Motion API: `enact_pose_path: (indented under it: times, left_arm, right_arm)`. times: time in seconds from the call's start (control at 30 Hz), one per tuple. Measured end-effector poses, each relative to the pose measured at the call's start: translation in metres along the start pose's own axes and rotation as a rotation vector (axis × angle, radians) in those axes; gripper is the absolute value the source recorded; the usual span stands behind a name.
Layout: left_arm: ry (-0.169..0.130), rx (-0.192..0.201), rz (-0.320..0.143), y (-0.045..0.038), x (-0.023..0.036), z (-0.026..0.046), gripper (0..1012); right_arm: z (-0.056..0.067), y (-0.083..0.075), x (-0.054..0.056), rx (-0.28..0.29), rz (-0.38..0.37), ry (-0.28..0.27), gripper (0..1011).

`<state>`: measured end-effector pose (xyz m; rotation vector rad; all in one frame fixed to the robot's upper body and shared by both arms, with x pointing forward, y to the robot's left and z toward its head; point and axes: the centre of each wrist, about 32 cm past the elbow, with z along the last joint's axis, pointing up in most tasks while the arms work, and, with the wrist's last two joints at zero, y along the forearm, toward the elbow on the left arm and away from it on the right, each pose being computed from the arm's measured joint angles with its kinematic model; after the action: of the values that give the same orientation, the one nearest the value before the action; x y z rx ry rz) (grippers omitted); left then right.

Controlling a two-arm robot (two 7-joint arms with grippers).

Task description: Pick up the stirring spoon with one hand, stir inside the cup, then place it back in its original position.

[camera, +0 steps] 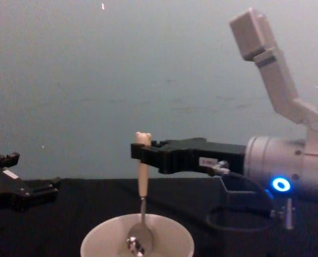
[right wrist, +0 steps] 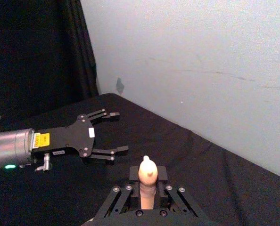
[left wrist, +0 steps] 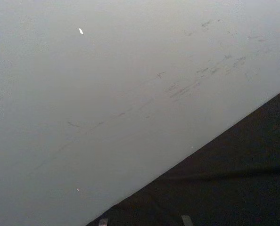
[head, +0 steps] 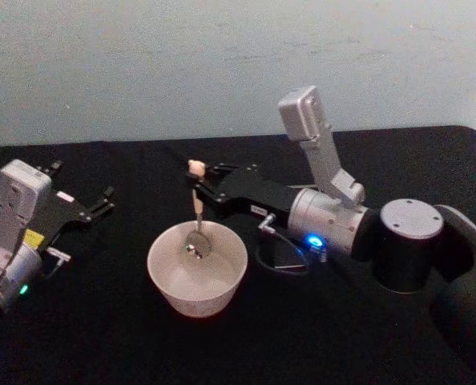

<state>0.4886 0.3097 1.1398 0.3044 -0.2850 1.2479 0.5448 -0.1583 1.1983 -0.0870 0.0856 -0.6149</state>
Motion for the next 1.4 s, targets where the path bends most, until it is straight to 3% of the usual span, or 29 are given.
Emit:
enact_pose_path:
  times: [0.4, 0.73, 1.03, 1.4]
  left_arm:
    - [0.000, 0.000, 0.000, 0.0000, 0.0000, 0.0000, 1001]
    - [0.000, 0.000, 0.000, 0.0000, 0.0000, 0.0000, 1001]
    - [0.000, 0.000, 0.000, 0.0000, 0.0000, 0.0000, 1001]
    - [0.000, 0.000, 0.000, 0.0000, 0.0000, 0.0000, 1001]
  right_arm:
    - [0.003, -0.037, 0.006, -0.012, 0.015, 0.022, 225]
    - [0.001, -0.057, -0.004, -0.033, 0.084, 0.029, 224]
    - [-0.002, -0.051, -0.020, -0.032, 0.133, 0.034, 225]
    - [-0.005, -0.020, -0.030, -0.024, 0.132, 0.028, 224]
